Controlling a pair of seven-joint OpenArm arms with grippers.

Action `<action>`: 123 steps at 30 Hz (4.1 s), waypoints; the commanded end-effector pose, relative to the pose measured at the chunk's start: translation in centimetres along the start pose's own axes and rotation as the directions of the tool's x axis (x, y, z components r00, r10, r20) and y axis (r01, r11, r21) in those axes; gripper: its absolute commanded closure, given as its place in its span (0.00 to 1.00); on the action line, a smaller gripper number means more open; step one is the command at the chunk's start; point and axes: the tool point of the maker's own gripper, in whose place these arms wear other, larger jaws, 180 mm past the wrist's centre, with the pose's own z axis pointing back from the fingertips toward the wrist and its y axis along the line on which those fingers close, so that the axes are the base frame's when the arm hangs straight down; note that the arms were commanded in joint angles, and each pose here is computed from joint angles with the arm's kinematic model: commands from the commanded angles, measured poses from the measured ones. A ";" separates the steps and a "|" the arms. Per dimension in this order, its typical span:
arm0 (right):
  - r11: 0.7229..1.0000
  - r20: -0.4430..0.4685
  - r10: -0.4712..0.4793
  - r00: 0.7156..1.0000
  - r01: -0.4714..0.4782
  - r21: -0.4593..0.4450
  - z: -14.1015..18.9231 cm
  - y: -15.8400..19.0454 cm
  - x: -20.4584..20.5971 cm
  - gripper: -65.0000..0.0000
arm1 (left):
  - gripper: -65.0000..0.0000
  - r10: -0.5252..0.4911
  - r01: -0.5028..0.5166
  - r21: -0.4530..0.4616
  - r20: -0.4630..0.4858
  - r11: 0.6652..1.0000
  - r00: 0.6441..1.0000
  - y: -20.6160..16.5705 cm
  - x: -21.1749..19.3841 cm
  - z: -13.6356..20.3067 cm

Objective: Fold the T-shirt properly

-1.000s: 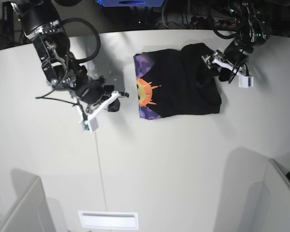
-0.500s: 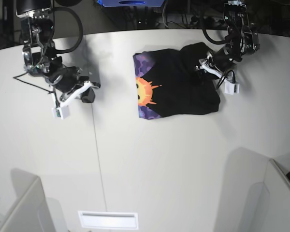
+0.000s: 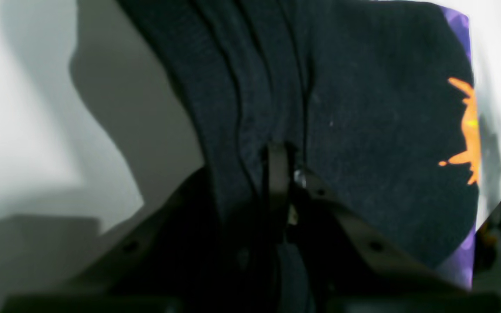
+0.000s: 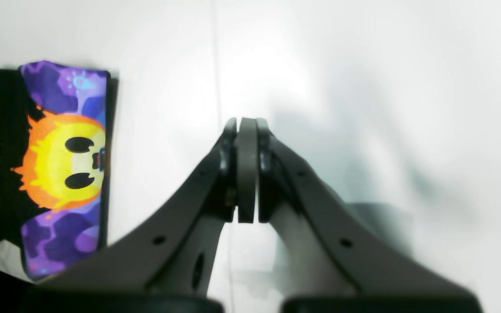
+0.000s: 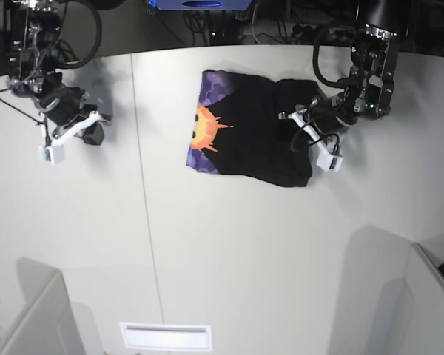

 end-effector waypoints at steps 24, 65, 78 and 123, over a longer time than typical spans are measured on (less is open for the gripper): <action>0.955 0.066 -0.244 0.967 0.252 -0.157 3.0 -6.5 -3.4 1.00 | 1.00 -0.843 0.841 -0.136 -0.223 0.524 0.489 -6.0 2.8 -3.8; 0.906 0.094 -0.350 0.932 0.363 -0.218 4.8 -8.1 -6.3 1.00 | 1.00 -0.993 0.973 -0.221 -0.109 0.071 0.048 -12.9 2.4 -6.1; 0.907 0.089 -0.350 0.933 0.361 -0.217 4.8 -8.0 -6.5 1.00 | 0.15 -0.996 0.995 -0.092 -0.073 0.049 0.042 -14.2 8.9 -5.2; 0.826 -0.635 0.416 0.651 -0.563 -0.036 16.0 -7.7 -23.1 1.00 | 1.00 -0.797 0.808 -0.081 0.135 0.583 0.589 -5.9 -12.5 11.4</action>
